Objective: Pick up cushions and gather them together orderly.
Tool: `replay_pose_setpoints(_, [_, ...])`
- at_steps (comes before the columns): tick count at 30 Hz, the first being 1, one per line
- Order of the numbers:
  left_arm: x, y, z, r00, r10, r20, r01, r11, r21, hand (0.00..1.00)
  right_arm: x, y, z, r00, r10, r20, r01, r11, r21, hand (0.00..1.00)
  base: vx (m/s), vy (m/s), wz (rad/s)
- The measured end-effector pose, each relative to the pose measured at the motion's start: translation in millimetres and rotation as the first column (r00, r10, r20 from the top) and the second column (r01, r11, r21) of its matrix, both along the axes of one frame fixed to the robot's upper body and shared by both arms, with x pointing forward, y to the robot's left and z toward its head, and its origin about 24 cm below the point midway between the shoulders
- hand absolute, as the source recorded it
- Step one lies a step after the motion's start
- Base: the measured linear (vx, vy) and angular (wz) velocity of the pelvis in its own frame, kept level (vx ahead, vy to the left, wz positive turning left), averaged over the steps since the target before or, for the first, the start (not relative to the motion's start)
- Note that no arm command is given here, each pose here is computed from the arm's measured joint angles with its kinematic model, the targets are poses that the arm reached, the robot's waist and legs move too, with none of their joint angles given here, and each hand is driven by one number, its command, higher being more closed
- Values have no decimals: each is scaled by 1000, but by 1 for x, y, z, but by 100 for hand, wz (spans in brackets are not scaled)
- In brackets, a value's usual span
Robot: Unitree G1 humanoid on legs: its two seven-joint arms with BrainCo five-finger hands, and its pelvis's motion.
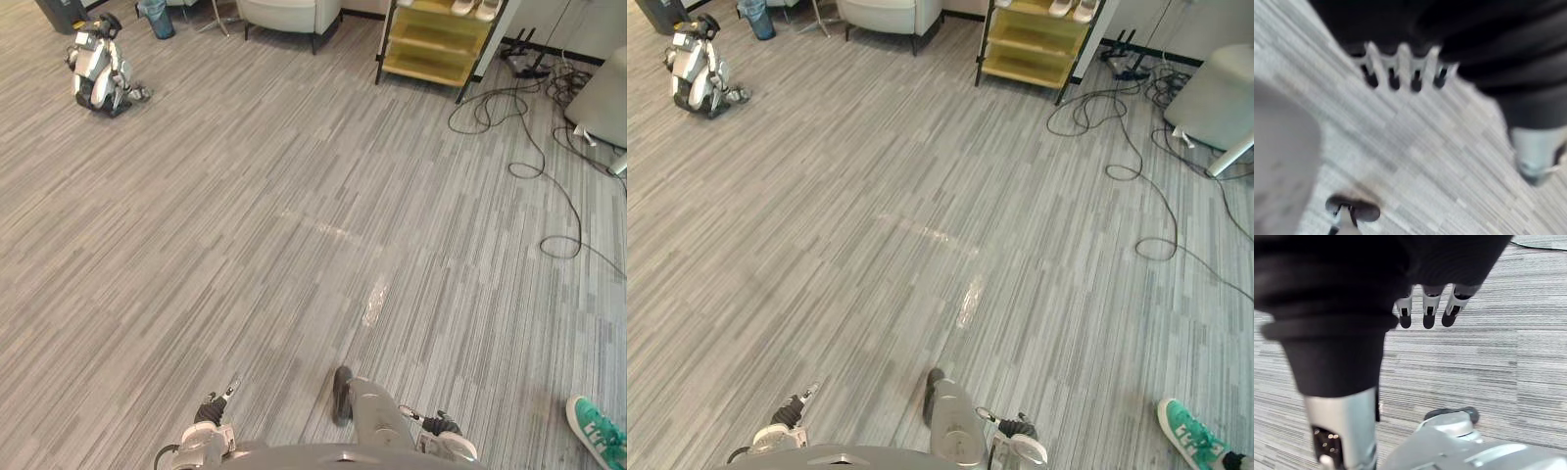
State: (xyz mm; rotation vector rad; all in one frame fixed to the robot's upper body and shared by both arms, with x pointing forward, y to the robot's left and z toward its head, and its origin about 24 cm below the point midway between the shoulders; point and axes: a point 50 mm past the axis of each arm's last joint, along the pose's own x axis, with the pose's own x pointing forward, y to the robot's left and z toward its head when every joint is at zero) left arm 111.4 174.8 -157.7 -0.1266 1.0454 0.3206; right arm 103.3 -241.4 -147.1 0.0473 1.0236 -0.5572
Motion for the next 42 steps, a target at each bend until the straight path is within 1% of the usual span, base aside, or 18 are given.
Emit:
replay_pose_setpoints(5, [5,2,3,1000,-6,28,6,1000,3,0,-7,1,-4,999,-13,-30,13,1000,13,0,397,-74,-23])
replay_pose_setpoints(12, [11,3,6,998,-24,58,23,1000,14,0,-10,1,-5,999,-13,-46,14,1000,15,0,408,179,-25])
replay_pose_setpoints(15, [16,12,8,996,-49,71,46,998,43,0,-5,11,-8,998,12,-54,-10,999,43,0,409,240,-35])
replay_pose_setpoints(17, [18,24,11,996,-49,78,43,996,74,0,-2,24,-10,998,37,-55,-33,997,71,0,429,218,-31])
replay_pose_setpoints(19, [15,27,10,997,-51,62,46,996,79,0,-3,29,-12,997,45,-60,-40,996,84,0,341,181,-30])
replay_pose_setpoints(22, [11,26,6,997,-68,28,66,995,77,0,2,27,-10,998,49,-38,-46,995,83,0,231,149,-38])
replay_pose_setpoints(24, [5,32,4,994,-108,-17,109,989,97,0,8,27,-7,998,57,-13,-56,995,82,0,245,118,-22])
replay_pose_setpoints(27, [-1,33,2,991,-129,-44,133,986,105,0,13,28,-6,998,68,3,-68,995,78,0,247,54,-5])
replay_pose_setpoints(33, [-2,31,1,988,-149,-51,154,983,104,0,32,28,0,995,79,53,-83,994,70,0,227,-134,-9])
replay_pose_setpoints(35, [-1,35,2,987,-153,-51,158,980,118,0,32,30,0,996,78,51,-82,994,73,0,270,-265,0])
replay_pose_setpoints(37, [2,27,1,986,-158,-47,162,982,97,0,36,22,3,995,73,62,-76,996,51,0,277,-297,-11])
replay_pose_setpoints(39, [4,20,0,986,-159,-42,162,984,79,0,34,13,3,996,67,52,-69,997,30,0,203,-219,-6])
replay_pose_setpoints(42, [5,18,1,986,-161,-39,163,984,76,0,24,11,1,998,55,28,-56,998,31,0,179,-175,-1])
